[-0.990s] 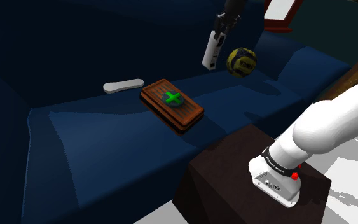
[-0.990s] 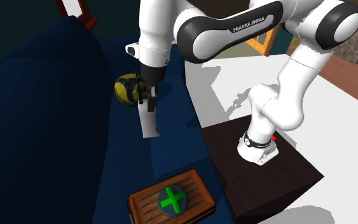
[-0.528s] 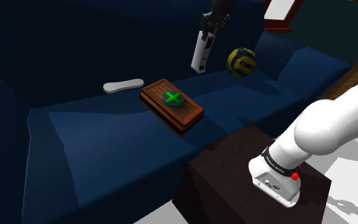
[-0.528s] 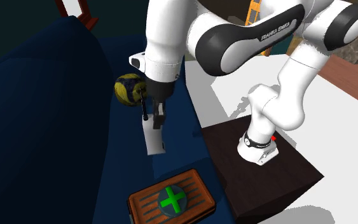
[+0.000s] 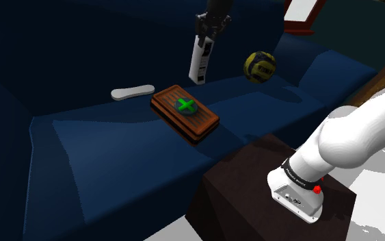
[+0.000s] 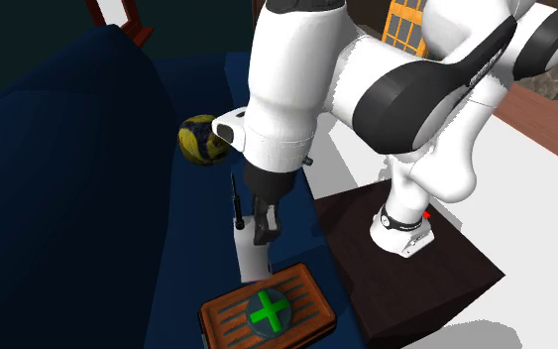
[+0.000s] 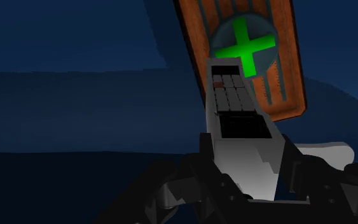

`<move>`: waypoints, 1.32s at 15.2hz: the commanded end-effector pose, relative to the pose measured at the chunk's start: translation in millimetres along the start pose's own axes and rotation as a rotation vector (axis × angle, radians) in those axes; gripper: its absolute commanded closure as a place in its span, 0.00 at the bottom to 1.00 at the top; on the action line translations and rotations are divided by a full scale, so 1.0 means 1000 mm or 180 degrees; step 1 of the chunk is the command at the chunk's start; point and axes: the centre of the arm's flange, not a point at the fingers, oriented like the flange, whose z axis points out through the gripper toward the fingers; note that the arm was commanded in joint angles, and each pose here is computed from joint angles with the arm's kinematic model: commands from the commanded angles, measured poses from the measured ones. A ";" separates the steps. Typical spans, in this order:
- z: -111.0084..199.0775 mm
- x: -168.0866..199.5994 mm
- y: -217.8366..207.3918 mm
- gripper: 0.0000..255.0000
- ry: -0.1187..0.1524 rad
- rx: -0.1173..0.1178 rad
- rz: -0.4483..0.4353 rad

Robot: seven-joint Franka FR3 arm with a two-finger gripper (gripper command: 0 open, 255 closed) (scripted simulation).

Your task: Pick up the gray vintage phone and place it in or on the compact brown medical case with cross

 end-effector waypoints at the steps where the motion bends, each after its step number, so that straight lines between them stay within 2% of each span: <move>1: -0.006 -0.003 -0.026 1.00 0.0002 0.0001 0.0006; 2: -0.007 -0.005 -0.037 1.00 0.0002 0.0001 0.0006; 18: 0.075 -0.020 -0.039 1.00 0.0002 0.0001 0.0006; 20: 0.075 -0.020 -0.039 1.00 0.0002 0.0001 0.0006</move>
